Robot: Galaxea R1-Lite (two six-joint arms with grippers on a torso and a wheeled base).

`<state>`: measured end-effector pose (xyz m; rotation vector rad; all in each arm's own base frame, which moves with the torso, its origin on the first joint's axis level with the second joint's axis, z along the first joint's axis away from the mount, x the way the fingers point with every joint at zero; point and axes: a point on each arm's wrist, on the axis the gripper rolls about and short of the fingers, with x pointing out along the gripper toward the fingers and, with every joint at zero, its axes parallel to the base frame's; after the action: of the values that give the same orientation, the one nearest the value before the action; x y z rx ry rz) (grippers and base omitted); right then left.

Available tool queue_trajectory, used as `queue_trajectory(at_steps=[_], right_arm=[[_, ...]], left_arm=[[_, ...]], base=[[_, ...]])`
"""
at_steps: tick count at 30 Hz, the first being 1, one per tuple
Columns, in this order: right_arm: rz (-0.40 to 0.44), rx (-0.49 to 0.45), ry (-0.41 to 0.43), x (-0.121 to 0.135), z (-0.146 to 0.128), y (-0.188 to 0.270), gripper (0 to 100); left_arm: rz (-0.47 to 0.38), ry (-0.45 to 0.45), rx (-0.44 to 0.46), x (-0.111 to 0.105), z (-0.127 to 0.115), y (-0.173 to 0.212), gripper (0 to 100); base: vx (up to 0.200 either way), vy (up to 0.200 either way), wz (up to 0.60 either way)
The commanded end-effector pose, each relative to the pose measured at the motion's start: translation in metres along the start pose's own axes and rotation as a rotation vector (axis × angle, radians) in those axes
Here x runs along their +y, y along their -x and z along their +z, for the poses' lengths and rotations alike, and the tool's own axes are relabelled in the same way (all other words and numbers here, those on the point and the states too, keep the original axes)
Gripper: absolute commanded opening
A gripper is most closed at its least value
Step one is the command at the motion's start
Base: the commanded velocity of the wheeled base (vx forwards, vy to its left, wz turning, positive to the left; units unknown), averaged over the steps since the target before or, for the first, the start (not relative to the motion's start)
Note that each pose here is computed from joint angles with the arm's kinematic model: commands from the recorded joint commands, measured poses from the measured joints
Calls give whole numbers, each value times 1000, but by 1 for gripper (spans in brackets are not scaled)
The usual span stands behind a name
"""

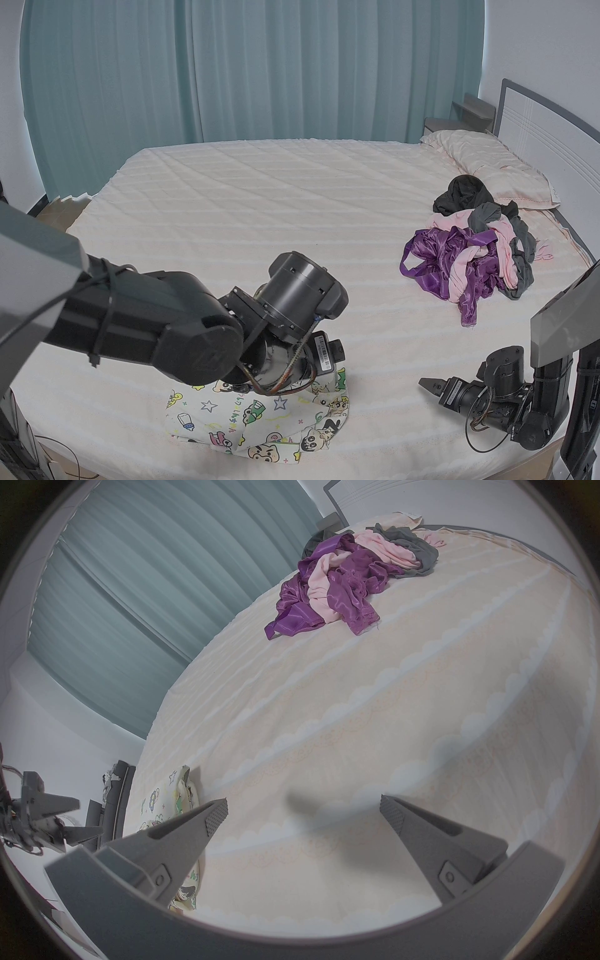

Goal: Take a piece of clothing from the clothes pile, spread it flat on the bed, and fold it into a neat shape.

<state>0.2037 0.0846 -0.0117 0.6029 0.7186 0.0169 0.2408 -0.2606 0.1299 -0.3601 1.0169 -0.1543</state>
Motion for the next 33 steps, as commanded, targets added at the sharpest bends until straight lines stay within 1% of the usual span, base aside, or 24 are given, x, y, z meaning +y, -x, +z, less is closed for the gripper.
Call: queue_trajectory(at_steps=[1, 3, 5, 8, 9, 11, 12, 13, 14, 15, 16, 17, 18, 20, 21, 22, 24, 25, 26, 29, 33], right_arm=[[-4, 9, 3, -1, -2, 3, 100], [-6, 9, 3, -1, -2, 3, 100], [-5, 10, 4, -1, -2, 3, 100], [-5, 8, 1, -1, -2, 3, 100], [-4, 7, 1, -1, -2, 3, 100], [-5, 6, 0, -1, -2, 3, 100], [-9, 2, 0, -1, -2, 3, 100], [-9, 2, 0, -1, -2, 3, 100], [-15, -4, 1, -1, -2, 3, 100], [-16, -7, 1, -1, -1, 3, 100], [-19, -11, 1, -1, -1, 3, 100], [-17, -13, 0, -1, -1, 4, 100], [-21, -17, 0, -1, -1, 4, 100], [-26, -23, 0, -1, -1, 4, 100], [-26, -23, 0, -1, -1, 4, 100], [-26, -25, 1, 0, -1, 4, 100], [-25, -22, 1, 0, -2, 4, 100], [-25, -22, 1, 0, -2, 4, 100], [-26, -24, -1, 0, -1, 4, 100], [-26, -24, -1, 0, -1, 4, 100], [-34, -22, -4, -2, -1, 3, 100]], left_arm=[[-41, 41, -37, 10, 8, 43, 100], [-29, 66, -40, 20, 11, 50, 100], [9, 122, -37, 43, 11, 54, 100], [57, 188, -36, 64, 12, 53, 100], [70, 235, -50, 75, 14, 57, 100], [64, 278, -56, 86, 14, 63, 100], [48, 301, -54, 94, 11, 67, 100], [48, 301, -54, 94, 11, 67, 100], [23, 315, -53, 103, 6, 70, 100], [19, 320, -55, 106, 3, 71, 100], [18, 337, -67, 114, 1, 72, 100], [20, 344, -71, 116, 1, 72, 100], [34, 367, -79, 126, 0, 71, 100], [58, 389, -79, 137, -4, 67, 100], [61, 390, -77, 138, -4, 67, 100], [74, 419, -85, 145, -6, 63, 100], [57, 452, -105, 149, -7, 61, 100], [57, 452, -105, 149, -7, 61, 100], [41, 466, -117, 152, -10, 59, 100], [23, 467, -130, 154, -13, 56, 100], [23, 473, -144, 153, -10, 55, 100]], base=[[0, 0, 0], [0, 0, 0], [0, 0, 0], [0, 0, 0], [0, 0, 0], [0, 0, 0], [0, 0, 0], [0, 0, 0], [0, 0, 0], [0, 0, 0], [0, 0, 0], [0, 0, 0], [0, 0, 0], [-100, 0, 0], [-200, 0, 0], [-200, 0, 0], [-200, 0, 0], [-200, 0, 0], [0, 0, 0], [0, 0, 0], [0, 0, 0]])
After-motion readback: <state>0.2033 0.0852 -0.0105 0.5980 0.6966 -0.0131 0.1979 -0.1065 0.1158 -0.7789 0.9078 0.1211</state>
